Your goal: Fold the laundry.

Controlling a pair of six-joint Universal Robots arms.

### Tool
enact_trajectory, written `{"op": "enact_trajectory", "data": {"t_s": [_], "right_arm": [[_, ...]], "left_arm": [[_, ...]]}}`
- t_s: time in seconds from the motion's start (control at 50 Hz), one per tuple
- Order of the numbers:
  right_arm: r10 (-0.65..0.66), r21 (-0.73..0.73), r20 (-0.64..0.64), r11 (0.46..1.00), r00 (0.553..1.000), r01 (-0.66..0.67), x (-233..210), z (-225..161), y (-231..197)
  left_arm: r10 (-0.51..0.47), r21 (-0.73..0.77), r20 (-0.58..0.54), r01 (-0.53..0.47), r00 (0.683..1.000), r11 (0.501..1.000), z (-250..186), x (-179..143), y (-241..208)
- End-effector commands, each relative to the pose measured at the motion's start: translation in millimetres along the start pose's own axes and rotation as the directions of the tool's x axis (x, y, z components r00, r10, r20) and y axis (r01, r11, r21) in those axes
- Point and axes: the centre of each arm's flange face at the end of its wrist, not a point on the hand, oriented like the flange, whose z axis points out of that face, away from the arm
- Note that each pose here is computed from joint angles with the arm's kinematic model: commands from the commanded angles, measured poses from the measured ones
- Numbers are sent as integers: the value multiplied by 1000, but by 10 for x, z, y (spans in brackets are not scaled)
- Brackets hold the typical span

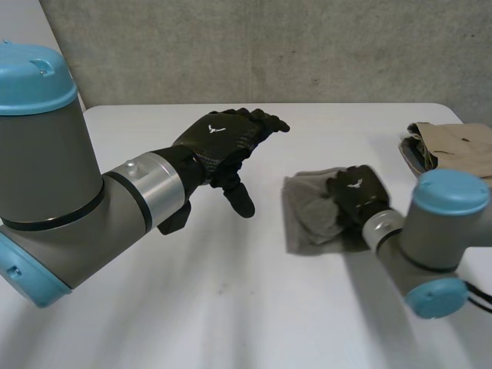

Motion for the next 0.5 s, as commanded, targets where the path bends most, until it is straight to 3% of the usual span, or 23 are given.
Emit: {"op": "enact_trajectory", "data": {"t_s": [0.02, 0.3, 0.5], "right_arm": [[-144, -24, -81, 990, 986, 142, 590, 205, 250], [-170, 26, -49, 985, 984, 171, 911, 620, 543], [-202, 182, -254, 950, 946, 252, 1628, 899, -116]], "left_arm": [[-2, -6, 1, 2, 1000, 1000, 10, -7, 21], [-8, -19, 5, 8, 1000, 1000, 27, -27, 68], [-8, -13, 8, 9, 1000, 1000, 49, -44, 81]]}}
